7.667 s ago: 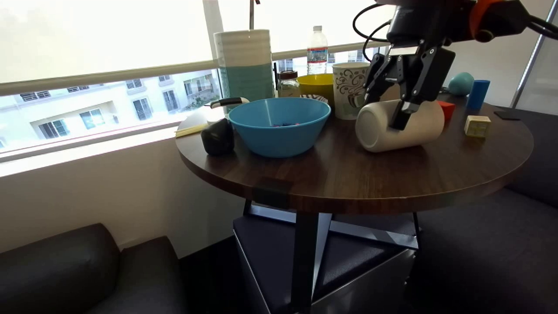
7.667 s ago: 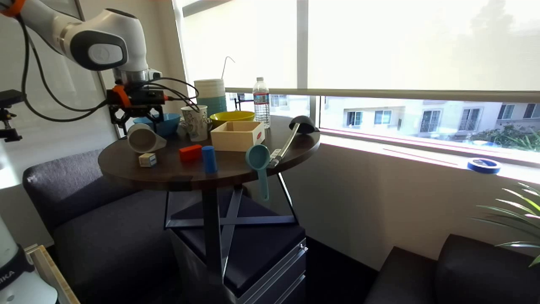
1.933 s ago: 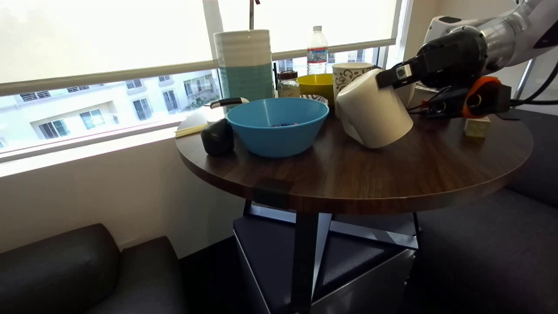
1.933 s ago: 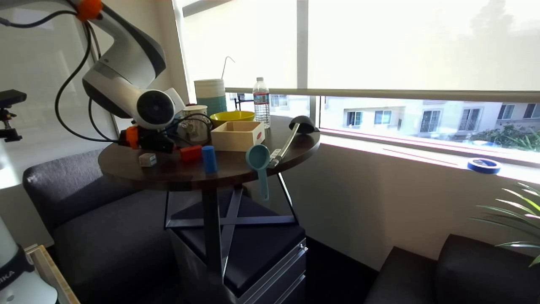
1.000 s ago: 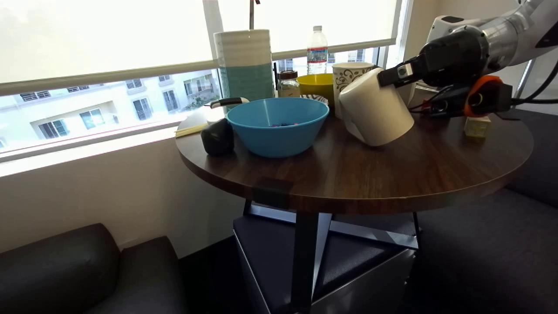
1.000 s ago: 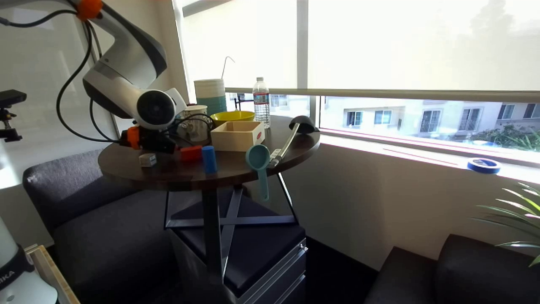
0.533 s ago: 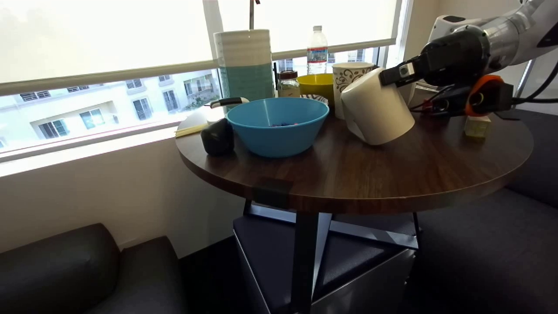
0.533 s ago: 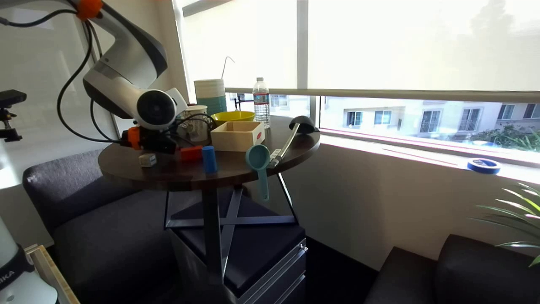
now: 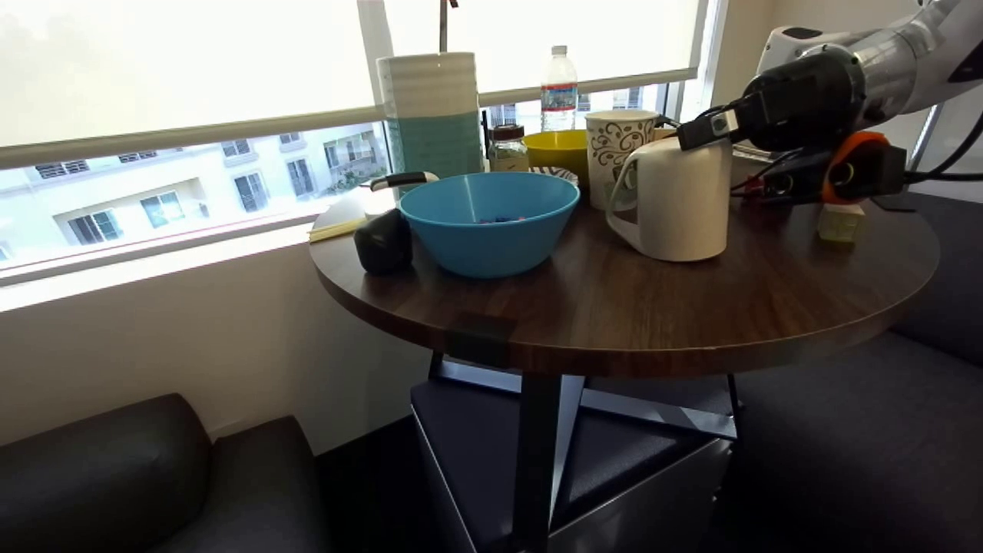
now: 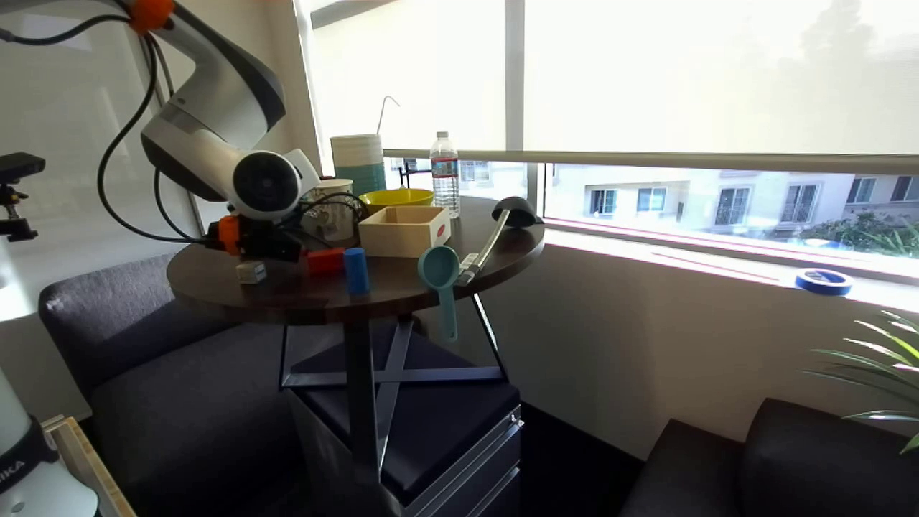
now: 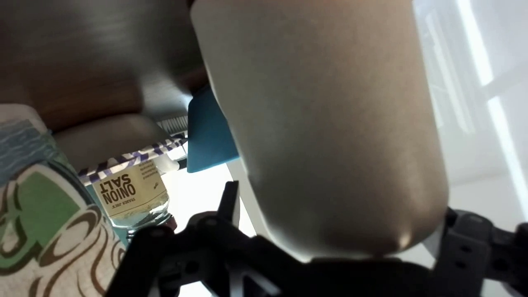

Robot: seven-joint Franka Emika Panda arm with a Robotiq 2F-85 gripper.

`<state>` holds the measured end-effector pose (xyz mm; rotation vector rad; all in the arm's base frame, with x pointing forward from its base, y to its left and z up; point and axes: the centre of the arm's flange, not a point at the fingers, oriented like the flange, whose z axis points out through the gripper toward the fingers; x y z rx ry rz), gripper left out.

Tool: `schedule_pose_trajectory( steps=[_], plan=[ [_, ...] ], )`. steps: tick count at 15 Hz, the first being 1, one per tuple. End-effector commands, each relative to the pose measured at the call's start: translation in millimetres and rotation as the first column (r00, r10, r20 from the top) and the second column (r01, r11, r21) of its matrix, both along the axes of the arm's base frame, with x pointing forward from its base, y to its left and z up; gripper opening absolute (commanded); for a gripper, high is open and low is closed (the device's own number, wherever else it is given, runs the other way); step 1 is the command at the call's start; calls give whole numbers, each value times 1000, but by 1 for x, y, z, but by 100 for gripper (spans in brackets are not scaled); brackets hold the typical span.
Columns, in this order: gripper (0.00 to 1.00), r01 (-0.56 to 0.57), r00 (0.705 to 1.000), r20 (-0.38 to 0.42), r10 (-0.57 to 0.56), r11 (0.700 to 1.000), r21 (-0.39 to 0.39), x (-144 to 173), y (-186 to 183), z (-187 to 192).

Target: Put the beige cup upside down

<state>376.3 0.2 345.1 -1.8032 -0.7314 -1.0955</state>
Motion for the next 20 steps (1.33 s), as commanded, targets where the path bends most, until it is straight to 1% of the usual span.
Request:
schedule_pose_trajectory(
  steps=[1,3,5,7,9,11,14,17,20],
  plan=[
    [100,3,1000,18,-1,995,-102,-23,3,19],
    [100,16,998,56,-6,982,-187,-28,6,37],
    [100,26,996,91,-2,962,-271,-34,9,56],
    [100,47,992,129,-1,936,-349,-39,11,77],
    [100,71,988,157,-6,909,-411,-45,13,97],
    [100,82,991,132,-28,901,-425,-53,20,121],
    [100,113,993,85,-82,870,-480,-64,27,147],
    [100,141,985,-2,-173,809,-571,-76,35,166],
    [100,163,957,-82,-279,750,-641,-83,39,174]
  ],
)
